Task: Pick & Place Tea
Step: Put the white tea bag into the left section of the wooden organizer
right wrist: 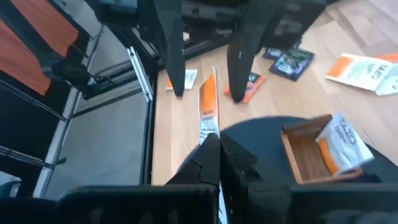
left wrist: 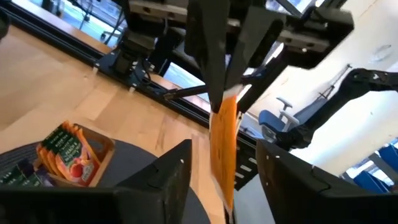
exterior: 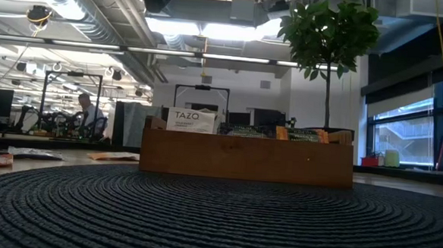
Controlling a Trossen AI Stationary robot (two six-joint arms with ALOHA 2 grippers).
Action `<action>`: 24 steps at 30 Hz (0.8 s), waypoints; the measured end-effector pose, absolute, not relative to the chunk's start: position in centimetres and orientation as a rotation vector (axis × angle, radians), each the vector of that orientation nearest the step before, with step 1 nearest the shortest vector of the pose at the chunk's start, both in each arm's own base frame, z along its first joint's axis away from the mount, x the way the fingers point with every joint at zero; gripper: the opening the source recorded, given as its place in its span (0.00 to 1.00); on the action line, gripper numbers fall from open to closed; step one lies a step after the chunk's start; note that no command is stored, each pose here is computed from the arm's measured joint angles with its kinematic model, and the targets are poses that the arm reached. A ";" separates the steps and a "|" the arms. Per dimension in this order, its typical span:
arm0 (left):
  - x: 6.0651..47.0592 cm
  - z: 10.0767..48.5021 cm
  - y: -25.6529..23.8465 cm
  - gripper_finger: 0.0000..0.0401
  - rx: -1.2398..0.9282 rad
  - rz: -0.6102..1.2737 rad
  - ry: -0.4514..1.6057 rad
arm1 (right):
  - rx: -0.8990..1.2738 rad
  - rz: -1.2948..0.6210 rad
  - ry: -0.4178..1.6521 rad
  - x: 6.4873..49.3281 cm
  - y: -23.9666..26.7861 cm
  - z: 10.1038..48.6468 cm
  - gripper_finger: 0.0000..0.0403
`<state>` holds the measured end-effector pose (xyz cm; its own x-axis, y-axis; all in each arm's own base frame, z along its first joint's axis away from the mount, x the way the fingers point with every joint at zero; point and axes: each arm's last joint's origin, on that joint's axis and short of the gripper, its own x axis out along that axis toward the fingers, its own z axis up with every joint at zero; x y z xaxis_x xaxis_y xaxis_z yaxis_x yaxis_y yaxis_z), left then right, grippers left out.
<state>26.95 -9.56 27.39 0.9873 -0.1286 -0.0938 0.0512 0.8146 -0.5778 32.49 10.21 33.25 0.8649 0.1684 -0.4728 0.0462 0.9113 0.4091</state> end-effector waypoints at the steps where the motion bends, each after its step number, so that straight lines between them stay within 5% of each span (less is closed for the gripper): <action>1: 27.0 27.4 -9.6 0.41 -0.612 -0.102 0.133 | 0.428 0.069 0.521 32.6 10.1 33.3 0.02; 16: 27.0 27.4 -9.6 0.07 -0.594 -0.104 0.132 | 0.448 0.096 0.484 32.9 9.8 33.7 0.02; 24: 27.0 27.4 -9.6 0.04 -0.594 -0.106 0.131 | 0.384 0.141 0.458 33.0 9.9 33.9 0.14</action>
